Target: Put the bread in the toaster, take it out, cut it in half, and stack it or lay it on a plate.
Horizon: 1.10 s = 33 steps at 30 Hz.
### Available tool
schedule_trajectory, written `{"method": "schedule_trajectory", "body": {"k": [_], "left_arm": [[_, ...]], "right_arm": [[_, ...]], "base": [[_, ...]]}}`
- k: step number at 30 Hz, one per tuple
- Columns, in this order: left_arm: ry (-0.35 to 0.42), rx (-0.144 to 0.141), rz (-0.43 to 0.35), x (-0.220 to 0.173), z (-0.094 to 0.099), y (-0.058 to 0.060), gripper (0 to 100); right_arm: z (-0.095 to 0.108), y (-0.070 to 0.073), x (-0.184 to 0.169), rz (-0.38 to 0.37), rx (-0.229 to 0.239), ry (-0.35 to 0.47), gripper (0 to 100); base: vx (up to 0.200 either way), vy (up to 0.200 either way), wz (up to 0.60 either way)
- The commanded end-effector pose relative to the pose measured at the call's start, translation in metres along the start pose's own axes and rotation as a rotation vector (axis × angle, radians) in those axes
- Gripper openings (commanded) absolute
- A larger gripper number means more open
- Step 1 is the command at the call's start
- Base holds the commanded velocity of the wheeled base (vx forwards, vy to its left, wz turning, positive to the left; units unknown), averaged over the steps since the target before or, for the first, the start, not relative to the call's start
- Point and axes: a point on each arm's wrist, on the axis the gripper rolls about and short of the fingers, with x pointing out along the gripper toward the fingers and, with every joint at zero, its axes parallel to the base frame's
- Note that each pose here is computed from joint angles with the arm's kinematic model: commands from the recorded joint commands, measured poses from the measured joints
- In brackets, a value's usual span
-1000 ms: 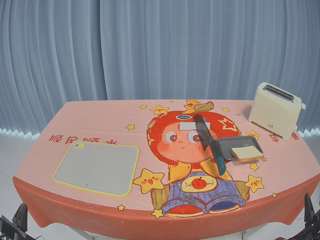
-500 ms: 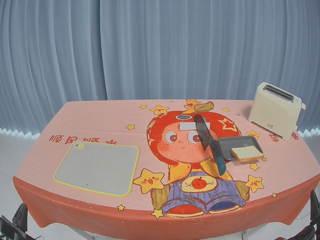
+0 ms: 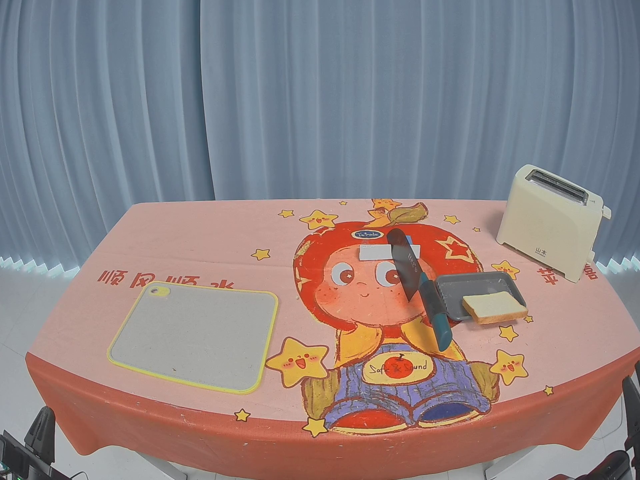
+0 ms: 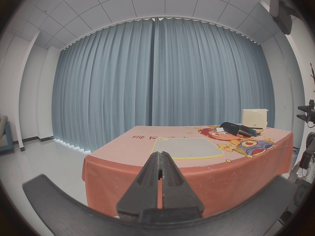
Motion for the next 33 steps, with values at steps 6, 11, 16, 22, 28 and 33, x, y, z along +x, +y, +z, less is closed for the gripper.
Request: {"method": "schedule_trajectory", "body": {"k": [6,11,16,22,28,33], "left_arm": [[0.012,0.0,0.001,0.001,-0.005,0.0,0],[0.012,0.0,0.001,0.001,-0.005,0.0,0],[0.012,0.0,0.001,0.001,-0.005,0.0,0],[0.012,0.0,0.001,0.001,-0.005,0.0,0],[0.012,0.0,0.001,0.001,-0.005,0.0,0],[0.012,0.0,0.001,0.001,-0.005,0.0,0]], "right_arm": [[-0.001,-0.002,0.006,0.021,0.165,0.074,100],[0.001,0.001,0.007,0.062,0.244,0.107,100],[0.001,0.001,0.013,0.058,0.343,0.162,100],[0.003,0.003,0.017,0.069,0.431,0.202,100],[0.003,0.003,0.022,0.054,0.45,0.243,100],[0.008,0.005,0.023,0.064,0.51,0.249,100]], "base": [[0.0,0.0,0.0],[0.0,0.0,0.0],[0.0,0.0,0.0],[0.0,0.0,0.0],[0.0,0.0,0.0],[0.0,0.0,0.0]]}}
